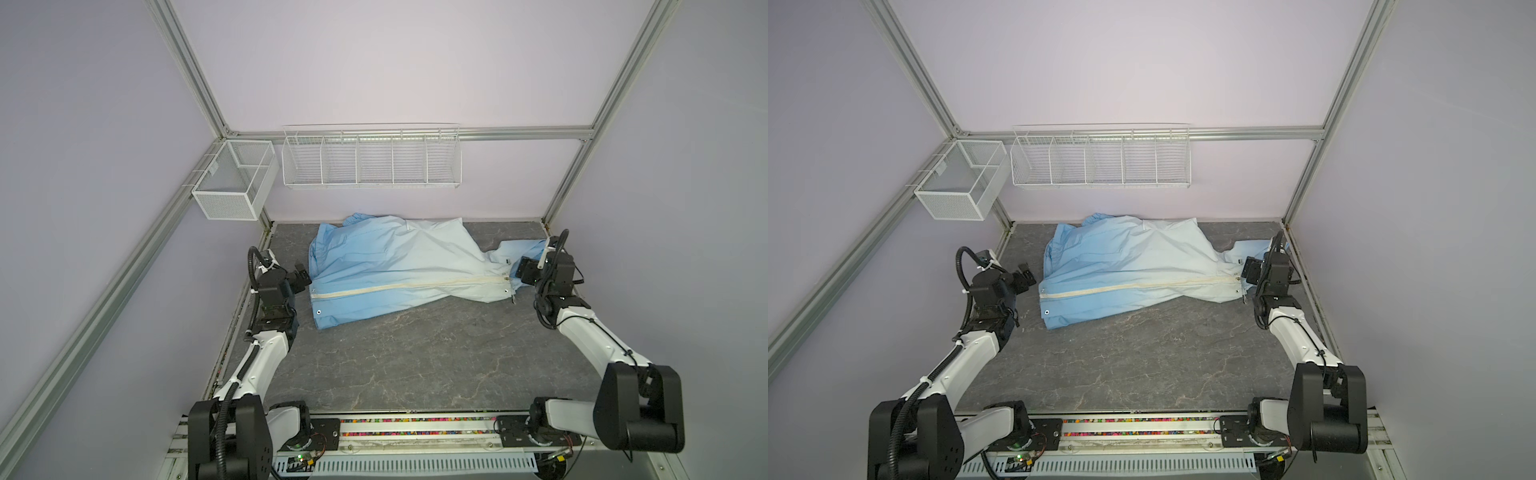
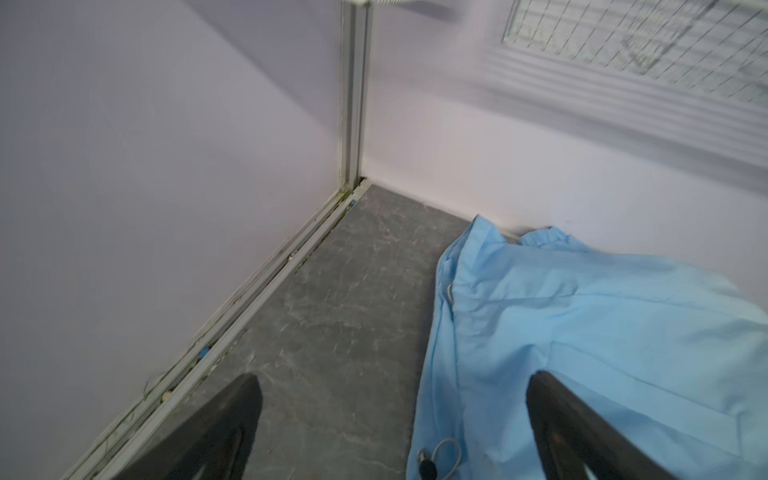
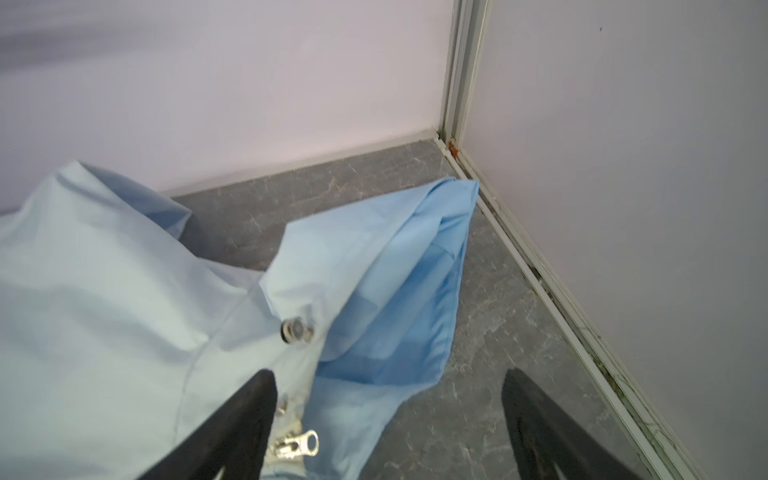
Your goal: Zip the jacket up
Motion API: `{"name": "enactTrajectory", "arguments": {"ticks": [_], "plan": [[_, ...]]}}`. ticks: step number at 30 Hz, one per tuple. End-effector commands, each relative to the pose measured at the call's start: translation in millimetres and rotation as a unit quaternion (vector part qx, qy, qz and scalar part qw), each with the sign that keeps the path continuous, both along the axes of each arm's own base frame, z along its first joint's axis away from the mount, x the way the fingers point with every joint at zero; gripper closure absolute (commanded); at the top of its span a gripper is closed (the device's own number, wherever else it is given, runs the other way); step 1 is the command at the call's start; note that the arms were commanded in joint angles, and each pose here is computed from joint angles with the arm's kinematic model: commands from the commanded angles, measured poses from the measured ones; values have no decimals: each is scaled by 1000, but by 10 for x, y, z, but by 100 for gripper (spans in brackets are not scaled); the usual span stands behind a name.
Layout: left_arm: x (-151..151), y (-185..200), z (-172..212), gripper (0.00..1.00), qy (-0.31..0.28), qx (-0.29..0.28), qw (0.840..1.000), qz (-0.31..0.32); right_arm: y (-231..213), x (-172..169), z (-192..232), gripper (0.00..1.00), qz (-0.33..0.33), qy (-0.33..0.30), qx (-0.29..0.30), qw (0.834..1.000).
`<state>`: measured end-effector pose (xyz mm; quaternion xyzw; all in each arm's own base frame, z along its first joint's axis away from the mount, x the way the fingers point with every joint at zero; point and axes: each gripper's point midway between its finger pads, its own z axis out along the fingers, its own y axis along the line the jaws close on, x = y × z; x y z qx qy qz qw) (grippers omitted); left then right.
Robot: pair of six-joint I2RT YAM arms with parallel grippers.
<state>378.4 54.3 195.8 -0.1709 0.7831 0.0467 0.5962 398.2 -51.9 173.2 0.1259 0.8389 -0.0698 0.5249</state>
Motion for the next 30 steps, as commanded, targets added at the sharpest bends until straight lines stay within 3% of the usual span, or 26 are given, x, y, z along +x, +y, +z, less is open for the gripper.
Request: {"name": "enactTrajectory", "arguments": {"ticks": [1, 9, 11, 14, 20, 24, 26, 30], "plan": [[-23, 70, 19, 0, -22, 31, 999, 20, -59, -64, 87, 12, -3, -36, -44, 998], [29, -65, -217, 0, -50, 37, 998, -18, 103, -45, -407, 12, 40, -19, -19, 999], [56, -86, -252, 0, -34, 33, 999, -25, 168, -10, -525, 12, 56, -6, -23, 998], [52, -143, -355, 0, -14, 30, 999, -42, 183, -69, -673, 12, 58, -35, -25, 997], [13, -157, -629, 1, -46, 38, 997, -46, 428, -33, -808, 12, 129, -42, -31, 990], [149, -165, -758, 1, -33, 42, 998, -43, 438, -28, -808, 12, 130, -40, -32, 990], [175, -171, -806, 1, 7, 38, 998, -43, 438, -29, -813, 12, 130, -39, -33, 990], [180, -167, -772, 1, -23, 47, 998, -38, 436, -23, -815, 12, 129, -39, -32, 990]]}}
